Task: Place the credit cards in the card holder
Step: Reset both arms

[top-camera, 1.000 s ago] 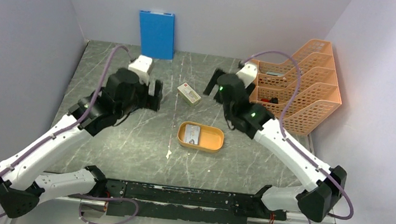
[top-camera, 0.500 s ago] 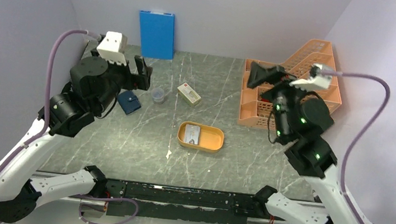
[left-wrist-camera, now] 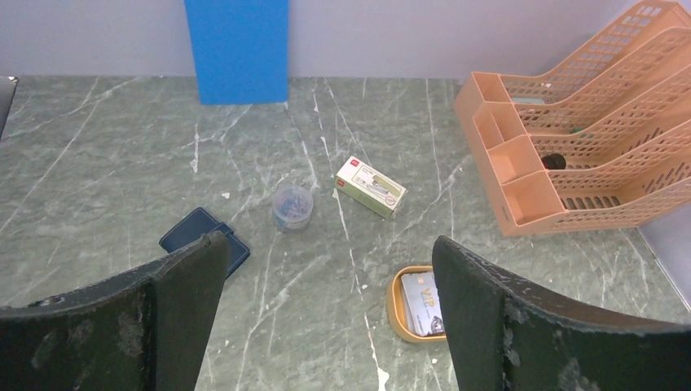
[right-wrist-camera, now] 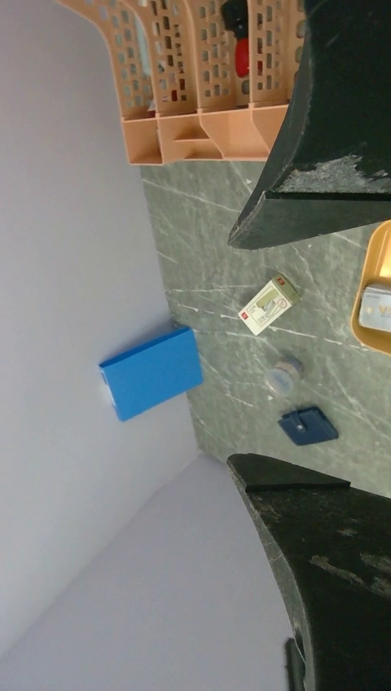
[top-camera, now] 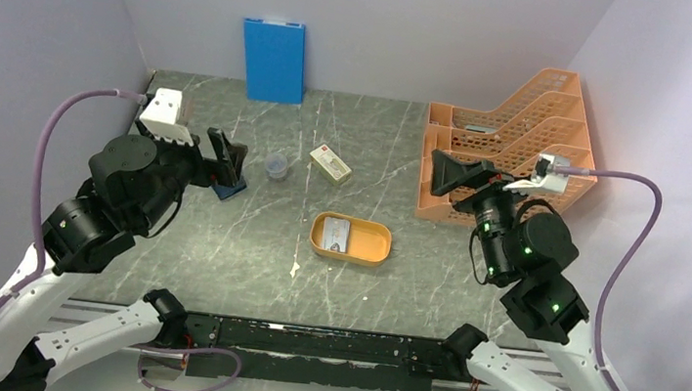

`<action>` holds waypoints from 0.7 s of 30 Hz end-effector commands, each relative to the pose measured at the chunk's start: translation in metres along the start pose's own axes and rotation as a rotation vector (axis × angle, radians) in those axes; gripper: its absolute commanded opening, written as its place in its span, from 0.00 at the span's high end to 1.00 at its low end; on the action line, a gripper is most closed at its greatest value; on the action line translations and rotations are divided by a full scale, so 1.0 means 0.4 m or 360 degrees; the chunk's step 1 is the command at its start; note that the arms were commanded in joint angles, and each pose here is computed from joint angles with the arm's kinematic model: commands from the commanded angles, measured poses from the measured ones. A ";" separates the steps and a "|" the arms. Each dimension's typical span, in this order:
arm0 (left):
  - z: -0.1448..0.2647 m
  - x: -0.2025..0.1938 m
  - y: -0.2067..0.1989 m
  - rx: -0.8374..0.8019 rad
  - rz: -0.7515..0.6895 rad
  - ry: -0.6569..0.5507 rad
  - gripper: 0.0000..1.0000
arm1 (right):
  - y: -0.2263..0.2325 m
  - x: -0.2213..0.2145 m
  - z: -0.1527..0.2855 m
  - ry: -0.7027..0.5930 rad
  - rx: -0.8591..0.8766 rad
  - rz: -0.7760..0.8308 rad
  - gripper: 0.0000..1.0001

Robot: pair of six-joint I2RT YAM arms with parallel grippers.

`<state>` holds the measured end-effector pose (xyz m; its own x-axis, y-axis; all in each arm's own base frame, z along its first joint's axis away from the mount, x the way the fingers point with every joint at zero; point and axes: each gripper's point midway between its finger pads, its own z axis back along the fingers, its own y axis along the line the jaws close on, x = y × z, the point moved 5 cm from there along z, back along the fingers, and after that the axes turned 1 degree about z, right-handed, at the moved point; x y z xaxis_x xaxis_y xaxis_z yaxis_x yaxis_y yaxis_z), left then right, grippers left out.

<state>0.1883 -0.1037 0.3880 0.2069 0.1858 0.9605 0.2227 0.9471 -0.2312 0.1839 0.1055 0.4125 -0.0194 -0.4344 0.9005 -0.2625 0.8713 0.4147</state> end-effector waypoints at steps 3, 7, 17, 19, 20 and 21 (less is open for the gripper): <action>0.008 0.016 0.004 0.0037 0.0068 -0.0028 0.02 | -0.015 -0.015 -0.048 0.0045 -0.0299 -0.0188 0.00; 0.008 0.013 0.001 0.0023 0.0073 -0.0025 0.02 | -0.019 -0.024 -0.054 0.0054 -0.0365 -0.0253 0.00; 0.017 0.024 -0.001 -0.0011 0.0047 -0.0050 0.02 | -0.036 0.031 -0.032 -0.0044 -0.0399 -0.0177 0.00; 0.019 0.043 -0.009 -0.0041 0.0056 -0.0085 0.02 | -0.024 0.064 -0.031 -0.0077 -0.0357 -0.0120 0.00; 0.023 0.061 -0.015 -0.0061 0.0066 -0.0118 0.02 | -0.016 0.093 -0.029 -0.0111 -0.0327 -0.0091 0.00; 0.027 0.082 -0.023 -0.0090 0.0078 -0.0156 0.02 | -0.007 0.123 -0.027 -0.0146 -0.0304 -0.0073 0.00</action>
<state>0.1860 -0.1023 0.3899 0.2071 0.2176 0.9538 0.2118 0.9419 -0.2609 0.2013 0.0976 0.4144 0.0016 -0.5177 0.8556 -0.0407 0.8548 0.5173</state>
